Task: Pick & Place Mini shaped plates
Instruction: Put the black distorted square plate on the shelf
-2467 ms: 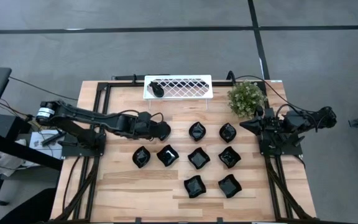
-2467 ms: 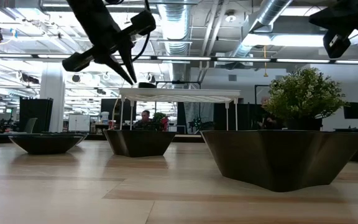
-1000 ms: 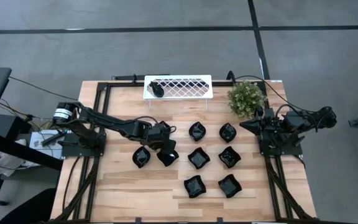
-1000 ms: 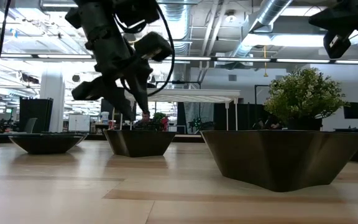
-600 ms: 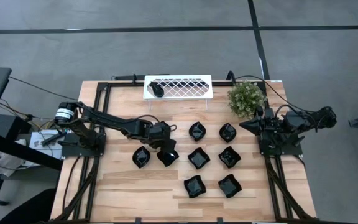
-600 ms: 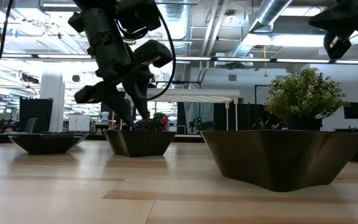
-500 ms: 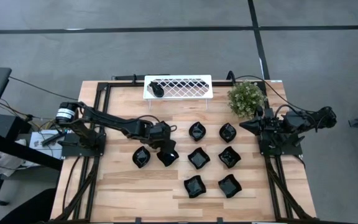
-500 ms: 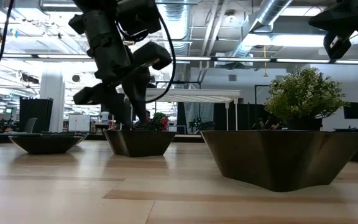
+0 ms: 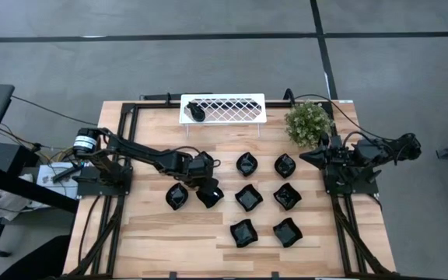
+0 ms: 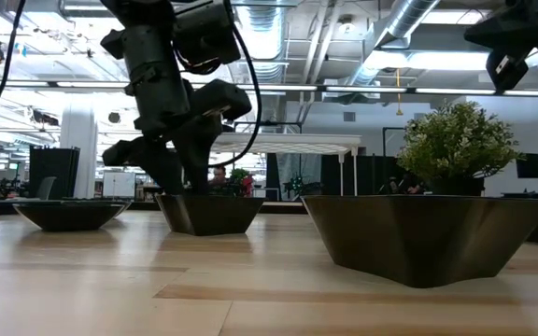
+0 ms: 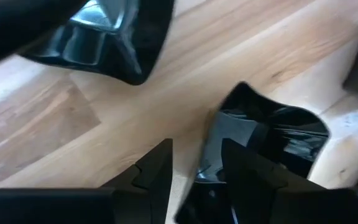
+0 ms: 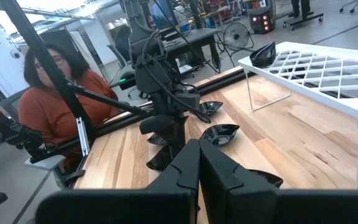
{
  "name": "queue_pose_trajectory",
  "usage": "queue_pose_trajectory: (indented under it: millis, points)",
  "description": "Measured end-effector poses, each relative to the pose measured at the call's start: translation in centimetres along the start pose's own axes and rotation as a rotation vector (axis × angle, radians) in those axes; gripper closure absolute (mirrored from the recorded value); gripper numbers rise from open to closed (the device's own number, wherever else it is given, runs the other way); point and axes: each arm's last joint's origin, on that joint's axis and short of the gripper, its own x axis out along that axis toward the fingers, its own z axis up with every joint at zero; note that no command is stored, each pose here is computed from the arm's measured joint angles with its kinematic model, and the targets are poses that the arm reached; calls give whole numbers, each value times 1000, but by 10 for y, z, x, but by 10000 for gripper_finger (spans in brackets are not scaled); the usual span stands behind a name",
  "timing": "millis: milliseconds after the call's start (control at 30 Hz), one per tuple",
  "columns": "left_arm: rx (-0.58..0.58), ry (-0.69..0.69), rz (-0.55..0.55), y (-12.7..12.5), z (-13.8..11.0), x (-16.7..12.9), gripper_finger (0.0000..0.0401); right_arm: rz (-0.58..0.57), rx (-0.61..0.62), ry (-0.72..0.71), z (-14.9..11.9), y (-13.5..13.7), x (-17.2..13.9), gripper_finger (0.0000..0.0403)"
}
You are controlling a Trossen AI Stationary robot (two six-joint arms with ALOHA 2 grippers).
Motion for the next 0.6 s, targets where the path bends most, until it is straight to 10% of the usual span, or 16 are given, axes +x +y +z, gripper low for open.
queue_pose_trajectory:
  millis: [600]
  points:
    - [20,35,18,4,-3,10,299,-50,0,-19,0,-1,0,403]
